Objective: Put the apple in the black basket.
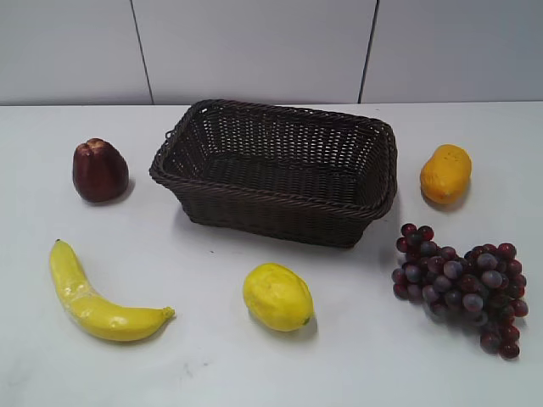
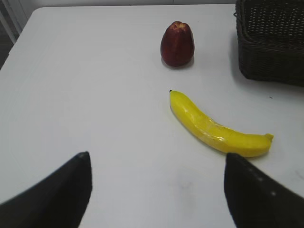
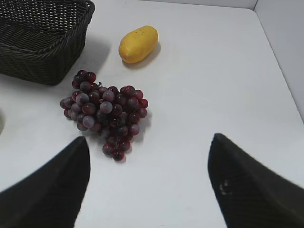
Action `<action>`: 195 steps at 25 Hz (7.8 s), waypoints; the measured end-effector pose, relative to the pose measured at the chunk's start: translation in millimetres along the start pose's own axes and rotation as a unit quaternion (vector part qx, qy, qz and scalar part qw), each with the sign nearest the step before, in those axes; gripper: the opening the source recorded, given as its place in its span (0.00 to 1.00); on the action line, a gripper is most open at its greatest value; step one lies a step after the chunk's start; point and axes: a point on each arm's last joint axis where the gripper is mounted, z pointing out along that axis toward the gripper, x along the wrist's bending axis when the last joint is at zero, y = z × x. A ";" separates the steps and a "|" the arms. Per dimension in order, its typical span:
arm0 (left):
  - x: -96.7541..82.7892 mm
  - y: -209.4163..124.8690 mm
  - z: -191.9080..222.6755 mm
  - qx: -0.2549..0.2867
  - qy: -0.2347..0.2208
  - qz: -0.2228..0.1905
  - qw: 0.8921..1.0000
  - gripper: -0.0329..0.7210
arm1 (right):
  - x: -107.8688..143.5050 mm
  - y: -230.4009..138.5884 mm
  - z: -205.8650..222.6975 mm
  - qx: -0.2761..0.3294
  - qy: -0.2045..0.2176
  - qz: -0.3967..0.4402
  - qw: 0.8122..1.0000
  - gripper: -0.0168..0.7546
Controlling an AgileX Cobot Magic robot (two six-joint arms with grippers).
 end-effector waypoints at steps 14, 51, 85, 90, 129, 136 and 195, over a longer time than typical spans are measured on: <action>0.0 0.0 0.0 0.000 0.000 0.000 1.000 0.88 | 0.0 0.0 0.0 0.000 0.000 0.000 1.000 0.77; -21.2 182.5 356.2 0.277 -0.109 0.094 0.950 0.88 | 0.0 0.0 0.0 0.000 0.000 0.000 1.000 0.76; -7.8 185.0 410.3 0.358 -0.060 0.121 0.924 0.80 | 0.0 0.0 0.0 0.000 0.000 0.000 1.000 0.76; -47.4 247.9 366.7 0.276 -0.098 0.138 0.946 0.80 | 0.0 0.0 0.0 0.000 0.000 0.000 1.000 0.76; -235.3 157.3 406.3 0.273 -0.229 0.266 0.896 0.96 | 0.0 0.0 0.0 0.000 0.000 0.000 1.000 0.76; -197.1 241.1 321.8 0.218 -0.198 0.266 0.918 0.96 | 0.0 0.0 0.0 0.000 0.000 0.000 1.000 0.76; 9.5 11.3 26.1 0.104 0.011 -0.011 0.994 0.83 | 0.0 0.0 0.0 0.000 0.000 0.000 1.000 0.76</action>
